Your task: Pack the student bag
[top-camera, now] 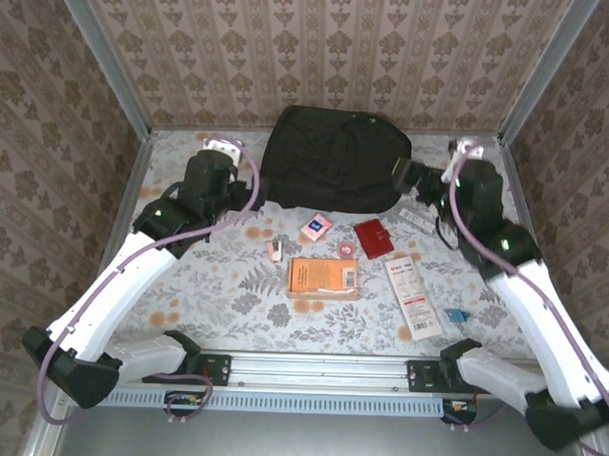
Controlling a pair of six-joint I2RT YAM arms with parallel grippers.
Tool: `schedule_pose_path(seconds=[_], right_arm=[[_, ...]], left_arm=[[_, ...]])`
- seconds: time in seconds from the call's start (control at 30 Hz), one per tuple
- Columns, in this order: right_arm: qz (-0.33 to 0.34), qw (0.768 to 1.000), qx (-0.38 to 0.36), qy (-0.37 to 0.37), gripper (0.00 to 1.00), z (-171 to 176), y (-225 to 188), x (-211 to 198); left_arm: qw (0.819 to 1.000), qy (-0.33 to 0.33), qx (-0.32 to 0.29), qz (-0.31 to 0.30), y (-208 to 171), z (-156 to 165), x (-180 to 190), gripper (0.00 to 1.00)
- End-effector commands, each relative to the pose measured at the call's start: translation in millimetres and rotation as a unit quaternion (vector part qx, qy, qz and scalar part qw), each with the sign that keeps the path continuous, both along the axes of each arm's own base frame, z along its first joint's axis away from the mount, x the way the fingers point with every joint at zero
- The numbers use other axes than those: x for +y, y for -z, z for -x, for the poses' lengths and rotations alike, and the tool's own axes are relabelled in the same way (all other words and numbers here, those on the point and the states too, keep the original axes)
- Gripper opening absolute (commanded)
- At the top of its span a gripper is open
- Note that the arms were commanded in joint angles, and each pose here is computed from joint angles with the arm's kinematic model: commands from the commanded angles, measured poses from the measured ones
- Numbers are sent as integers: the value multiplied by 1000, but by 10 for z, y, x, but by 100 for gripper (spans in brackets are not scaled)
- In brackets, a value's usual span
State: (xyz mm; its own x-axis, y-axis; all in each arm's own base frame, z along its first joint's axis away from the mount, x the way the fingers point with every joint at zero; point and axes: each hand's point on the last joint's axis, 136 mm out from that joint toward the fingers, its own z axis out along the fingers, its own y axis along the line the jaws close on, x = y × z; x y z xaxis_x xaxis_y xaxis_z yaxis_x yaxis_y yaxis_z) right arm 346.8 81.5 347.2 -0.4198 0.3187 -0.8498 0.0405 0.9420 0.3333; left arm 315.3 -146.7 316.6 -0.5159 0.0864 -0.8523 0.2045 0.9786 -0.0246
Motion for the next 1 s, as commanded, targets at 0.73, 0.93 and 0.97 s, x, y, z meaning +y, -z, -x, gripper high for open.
schedule_pose_path(seconds=[0.73,0.93,0.97], right_arm=[[-184,934,302,-55,37,-1898,2241,264],[-174,932,305,-90,21,-1788,2274,810],[-175,932,302,-93,21,-1745,2266,912]], left_arm=[[996,-34,50,63,299,129,234,100],[990,-41,68,116,393,100,161,100],[989,-46,71,120,402,93,163,100]])
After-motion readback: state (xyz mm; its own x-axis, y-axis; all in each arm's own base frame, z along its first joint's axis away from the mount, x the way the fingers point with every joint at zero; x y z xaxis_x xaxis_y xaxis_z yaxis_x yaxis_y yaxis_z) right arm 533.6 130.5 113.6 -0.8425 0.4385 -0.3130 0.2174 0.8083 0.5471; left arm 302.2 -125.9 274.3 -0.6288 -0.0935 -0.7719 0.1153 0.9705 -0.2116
